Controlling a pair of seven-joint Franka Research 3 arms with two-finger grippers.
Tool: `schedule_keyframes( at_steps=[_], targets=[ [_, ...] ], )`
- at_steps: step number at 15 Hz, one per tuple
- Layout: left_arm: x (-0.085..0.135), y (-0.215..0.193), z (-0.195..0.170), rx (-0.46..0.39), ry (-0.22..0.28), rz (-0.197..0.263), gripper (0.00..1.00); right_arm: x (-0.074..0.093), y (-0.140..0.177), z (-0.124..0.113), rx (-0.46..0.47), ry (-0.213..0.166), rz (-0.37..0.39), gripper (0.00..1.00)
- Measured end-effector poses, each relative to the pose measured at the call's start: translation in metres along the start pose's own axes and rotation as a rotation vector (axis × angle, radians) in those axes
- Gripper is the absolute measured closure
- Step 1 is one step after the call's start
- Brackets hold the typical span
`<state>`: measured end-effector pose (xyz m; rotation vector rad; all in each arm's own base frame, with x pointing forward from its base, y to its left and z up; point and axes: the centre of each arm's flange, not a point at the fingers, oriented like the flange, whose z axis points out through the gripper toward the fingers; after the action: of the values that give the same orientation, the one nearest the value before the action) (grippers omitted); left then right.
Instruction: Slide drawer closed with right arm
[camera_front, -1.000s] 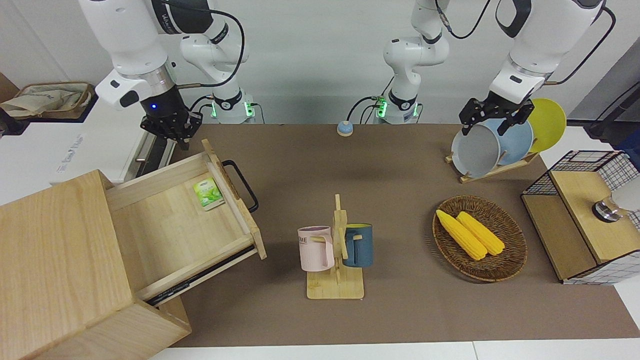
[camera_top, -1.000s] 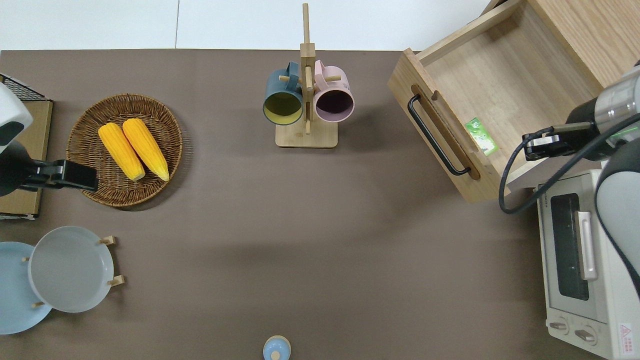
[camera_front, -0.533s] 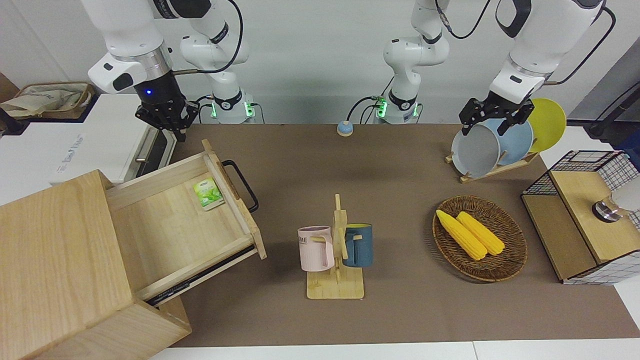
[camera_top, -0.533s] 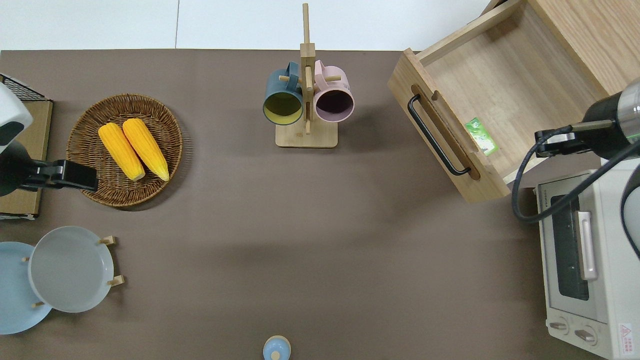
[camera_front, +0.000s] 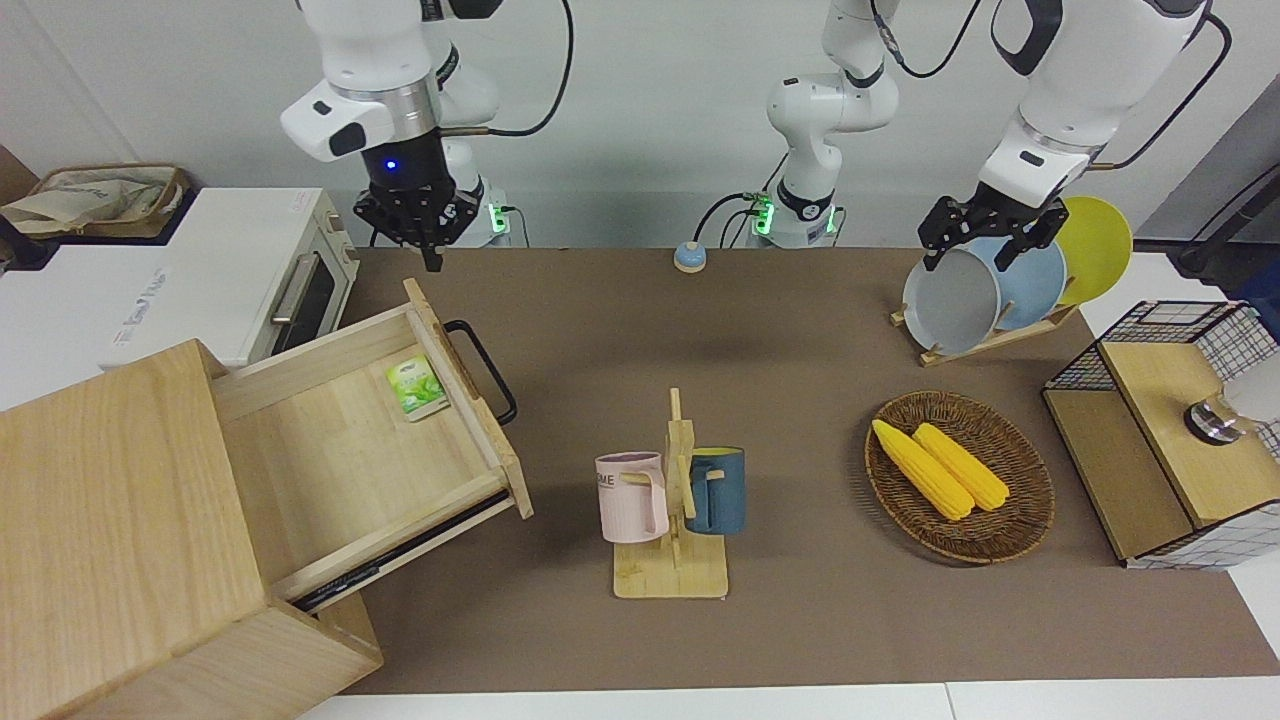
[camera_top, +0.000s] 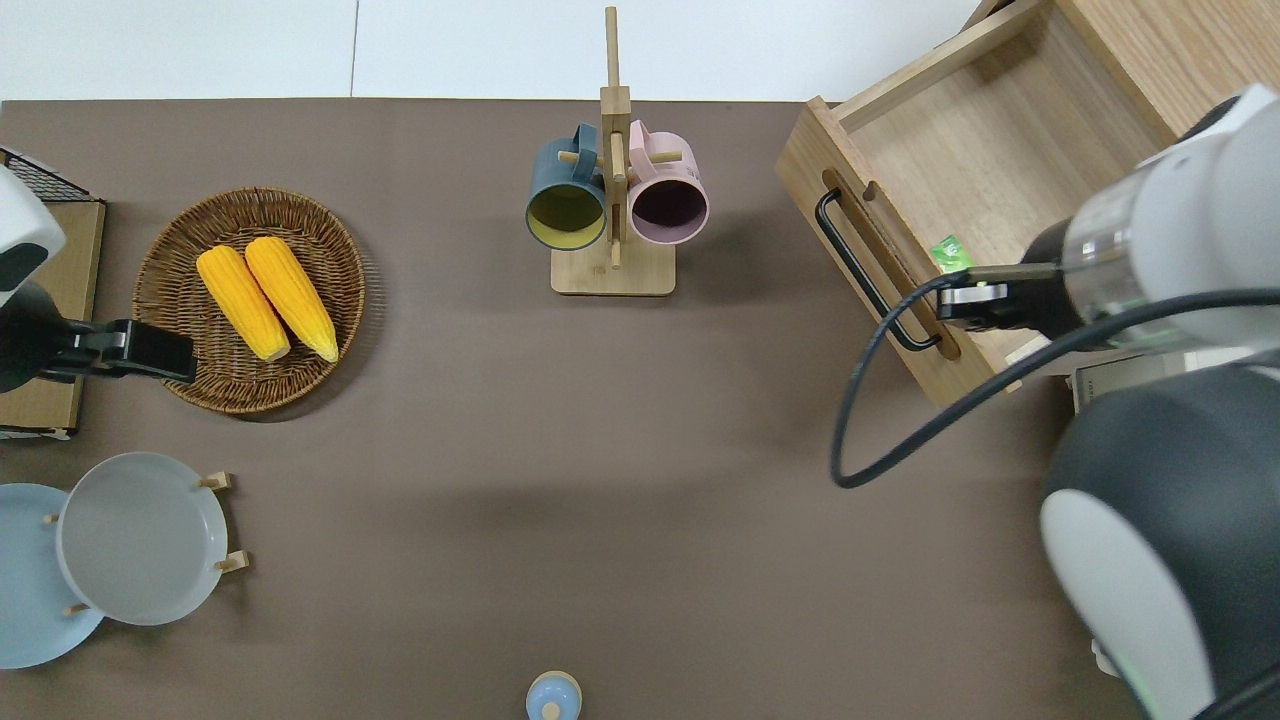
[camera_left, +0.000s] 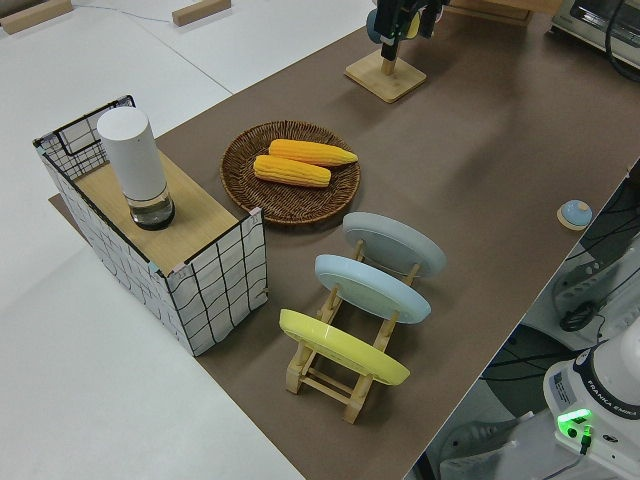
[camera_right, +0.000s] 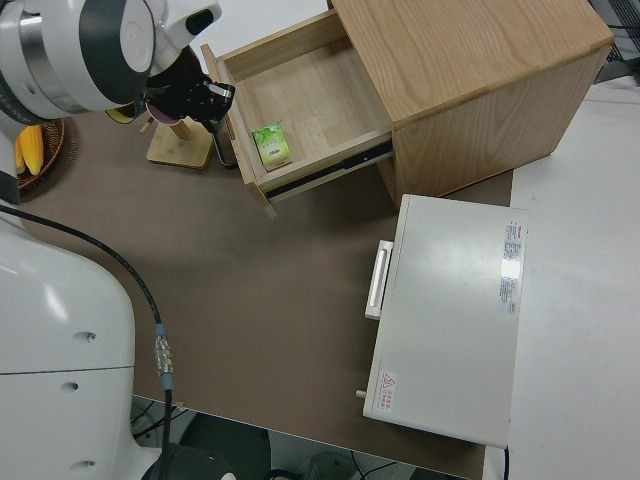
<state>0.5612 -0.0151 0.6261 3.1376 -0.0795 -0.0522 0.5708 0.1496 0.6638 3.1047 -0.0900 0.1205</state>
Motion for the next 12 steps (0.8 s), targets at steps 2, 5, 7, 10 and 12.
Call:
schedule_keyframes(
  at_steps=[2,5,7,10,12],
  targets=[
    [0.0,0.0,0.0,0.0,0.0,0.0,0.0,-0.011,-0.034,-0.001,-0.005,0.004,0.043,0.99],
    [0.0,0.0,0.0,0.0,0.0,0.0,0.0,-0.02,-0.067,0.006,-0.009,-0.004,0.111,0.99],
    [0.0,0.0,0.0,0.0,0.0,0.0,0.0,-0.021,-0.082,0.017,-0.015,-0.018,0.175,0.99],
    [0.0,0.0,0.0,0.0,0.0,0.0,0.0,-0.023,-0.112,0.032,-0.005,-0.017,0.334,0.99],
    [0.0,0.0,0.0,0.0,0.0,0.0,0.0,-0.024,-0.131,0.043,0.012,-0.024,0.432,0.99]
  ],
)
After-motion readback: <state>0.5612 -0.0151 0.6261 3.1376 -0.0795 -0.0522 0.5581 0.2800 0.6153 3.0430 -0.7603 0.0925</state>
